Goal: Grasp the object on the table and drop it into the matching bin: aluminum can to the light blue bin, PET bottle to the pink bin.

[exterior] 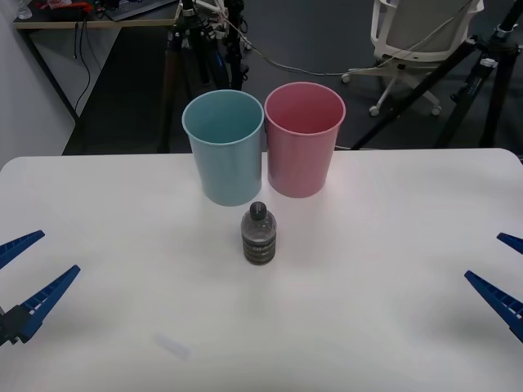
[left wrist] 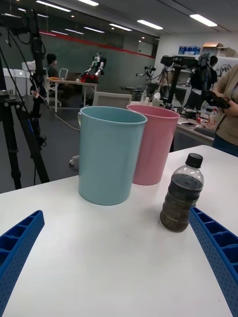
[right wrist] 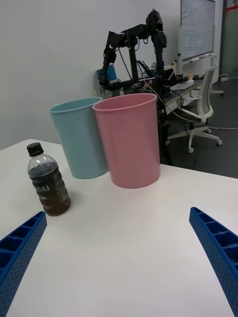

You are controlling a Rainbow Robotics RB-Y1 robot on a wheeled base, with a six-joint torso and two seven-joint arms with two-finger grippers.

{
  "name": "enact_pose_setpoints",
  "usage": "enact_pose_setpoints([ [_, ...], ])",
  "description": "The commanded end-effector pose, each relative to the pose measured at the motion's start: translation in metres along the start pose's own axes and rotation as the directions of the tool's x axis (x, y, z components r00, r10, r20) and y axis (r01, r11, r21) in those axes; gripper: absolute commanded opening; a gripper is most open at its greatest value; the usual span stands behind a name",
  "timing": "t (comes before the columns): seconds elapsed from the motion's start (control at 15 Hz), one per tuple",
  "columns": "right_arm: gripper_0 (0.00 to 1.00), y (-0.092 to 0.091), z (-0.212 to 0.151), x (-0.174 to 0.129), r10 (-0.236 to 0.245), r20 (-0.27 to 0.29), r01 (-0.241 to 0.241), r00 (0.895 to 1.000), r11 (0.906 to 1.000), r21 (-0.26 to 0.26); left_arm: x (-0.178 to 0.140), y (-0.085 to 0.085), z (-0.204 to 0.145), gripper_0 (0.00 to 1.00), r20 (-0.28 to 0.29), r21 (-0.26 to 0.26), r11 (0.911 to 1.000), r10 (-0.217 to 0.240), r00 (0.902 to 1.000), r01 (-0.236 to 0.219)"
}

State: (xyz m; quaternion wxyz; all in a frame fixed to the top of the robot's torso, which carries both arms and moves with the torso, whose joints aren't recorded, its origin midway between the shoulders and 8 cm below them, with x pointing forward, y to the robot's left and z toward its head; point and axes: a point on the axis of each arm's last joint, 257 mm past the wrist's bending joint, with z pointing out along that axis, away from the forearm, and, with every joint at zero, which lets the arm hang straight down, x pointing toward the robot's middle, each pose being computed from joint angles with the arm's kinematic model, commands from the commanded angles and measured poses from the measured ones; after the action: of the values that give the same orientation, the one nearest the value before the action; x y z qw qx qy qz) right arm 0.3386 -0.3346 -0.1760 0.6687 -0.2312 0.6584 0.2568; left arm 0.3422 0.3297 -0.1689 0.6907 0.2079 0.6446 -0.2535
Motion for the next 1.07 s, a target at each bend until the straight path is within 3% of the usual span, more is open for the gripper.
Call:
enact_pose_setpoints([
  [0.07, 1.00, 0.004, 0.000, 0.003, 0.006, -0.003, -0.006, 1.000, 0.9999, -0.008, 0.000, 0.000, 0.000, 1.00, 0.000, 0.000, 1.0000, 0.000, 1.0000, 0.000],
  [0.47, 1.00, 0.029, 0.004, 0.016, -0.021, -0.026, 0.019, 0.999, 0.9973, -0.071, 0.000, 0.000, 0.000, 1.00, 0.000, 0.000, 1.0000, 0.000, 1.0000, 0.000],
  [0.6, 1.00, 0.041, 0.009, 0.025, -0.095, -0.023, 0.092, 0.995, 0.9905, -0.102, 0.000, 0.000, 0.000, 1.00, 0.000, 0.000, 1.0000, 0.000, 1.0000, 0.000],
  [0.87, 1.00, 0.064, 0.016, 0.044, -0.142, -0.029, 0.137, 0.989, 0.9799, -0.145, 0.000, 0.000, 0.000, 1.00, 0.000, 0.000, 1.0000, 0.000, 1.0000, 0.000],
  [1.07, 1.00, 0.082, 0.024, 0.059, -0.116, -0.043, 0.107, 0.992, 0.9787, -0.176, 0.000, 0.000, 0.000, 1.00, 0.000, 0.000, 1.0000, 0.000, 1.0000, 0.000],
])
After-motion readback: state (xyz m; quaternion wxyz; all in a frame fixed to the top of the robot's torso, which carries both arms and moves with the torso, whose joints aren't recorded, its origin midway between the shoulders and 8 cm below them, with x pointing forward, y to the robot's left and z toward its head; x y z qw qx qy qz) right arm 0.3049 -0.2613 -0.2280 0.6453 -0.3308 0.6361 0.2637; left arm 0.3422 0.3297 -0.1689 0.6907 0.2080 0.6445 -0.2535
